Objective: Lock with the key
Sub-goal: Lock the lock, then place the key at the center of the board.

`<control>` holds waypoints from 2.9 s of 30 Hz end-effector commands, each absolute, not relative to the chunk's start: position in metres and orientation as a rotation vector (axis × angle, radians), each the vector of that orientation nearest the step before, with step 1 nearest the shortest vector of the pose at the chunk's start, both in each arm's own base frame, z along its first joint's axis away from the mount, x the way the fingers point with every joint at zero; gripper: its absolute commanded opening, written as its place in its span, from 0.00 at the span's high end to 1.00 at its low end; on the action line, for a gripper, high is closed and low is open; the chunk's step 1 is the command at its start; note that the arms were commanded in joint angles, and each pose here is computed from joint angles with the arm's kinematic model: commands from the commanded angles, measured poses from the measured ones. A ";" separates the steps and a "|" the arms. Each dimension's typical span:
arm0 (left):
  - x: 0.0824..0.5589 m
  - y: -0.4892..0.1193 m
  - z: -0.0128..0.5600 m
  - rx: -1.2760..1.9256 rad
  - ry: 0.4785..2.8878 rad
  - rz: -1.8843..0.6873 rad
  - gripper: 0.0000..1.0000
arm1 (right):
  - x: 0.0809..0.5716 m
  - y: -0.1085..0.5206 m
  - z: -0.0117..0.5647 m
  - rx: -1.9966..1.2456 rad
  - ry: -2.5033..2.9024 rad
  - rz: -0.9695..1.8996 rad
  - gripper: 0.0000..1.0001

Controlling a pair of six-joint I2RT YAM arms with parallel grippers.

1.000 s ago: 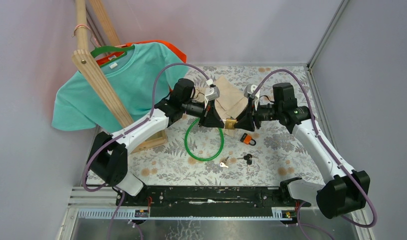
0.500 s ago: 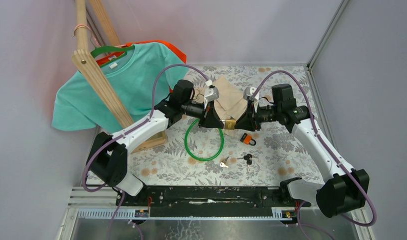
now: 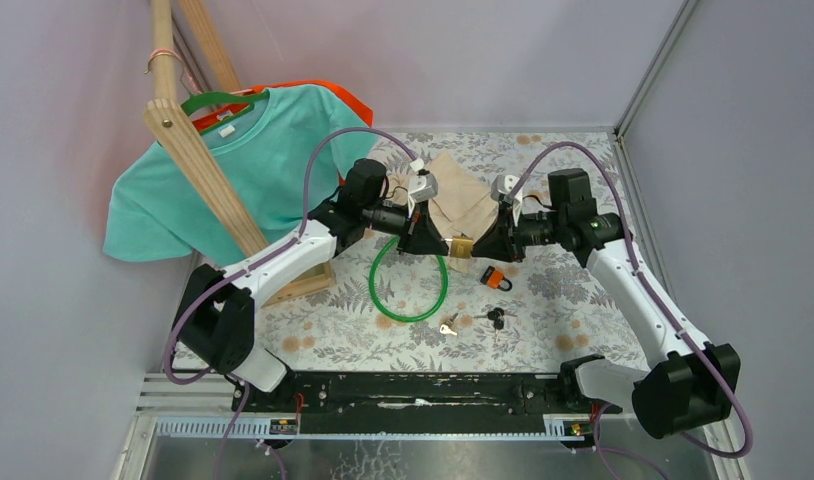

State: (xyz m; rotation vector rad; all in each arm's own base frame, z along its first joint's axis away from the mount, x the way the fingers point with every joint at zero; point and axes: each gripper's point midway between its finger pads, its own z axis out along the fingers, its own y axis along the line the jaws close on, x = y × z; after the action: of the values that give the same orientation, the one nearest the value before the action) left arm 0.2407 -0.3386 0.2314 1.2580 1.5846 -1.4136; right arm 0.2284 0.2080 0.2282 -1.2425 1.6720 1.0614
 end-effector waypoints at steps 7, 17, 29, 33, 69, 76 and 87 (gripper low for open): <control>0.245 -0.331 0.257 1.264 1.458 -1.356 1.00 | 0.241 0.184 0.230 -1.203 1.679 0.934 1.00; 0.247 -0.331 0.255 1.260 1.462 -1.345 1.00 | 0.240 0.183 0.229 -1.205 1.681 0.953 1.00; 0.252 -0.330 0.253 1.250 1.473 -1.316 1.00 | 0.242 0.183 0.230 -1.187 1.684 0.953 1.00; 0.254 -0.327 0.255 1.245 1.467 -1.305 1.00 | 0.247 0.173 0.231 -1.162 1.701 0.929 1.00; 0.265 -0.316 0.256 1.185 1.484 -1.235 1.00 | 0.188 0.027 0.059 -1.128 2.569 0.791 1.00; 0.264 -0.315 0.258 1.187 1.476 -1.235 1.00 | 0.206 0.002 0.035 -0.997 2.660 0.828 0.91; 0.264 -0.316 0.255 1.185 1.484 -1.240 1.00 | 0.236 -0.010 0.069 -0.941 2.588 0.770 0.36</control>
State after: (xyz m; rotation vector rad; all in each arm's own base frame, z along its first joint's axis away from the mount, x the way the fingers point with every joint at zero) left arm 0.2599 -0.3153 0.2319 1.1743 1.6031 -1.2773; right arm 0.2157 -0.0129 0.0259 -0.9229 2.7097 0.8342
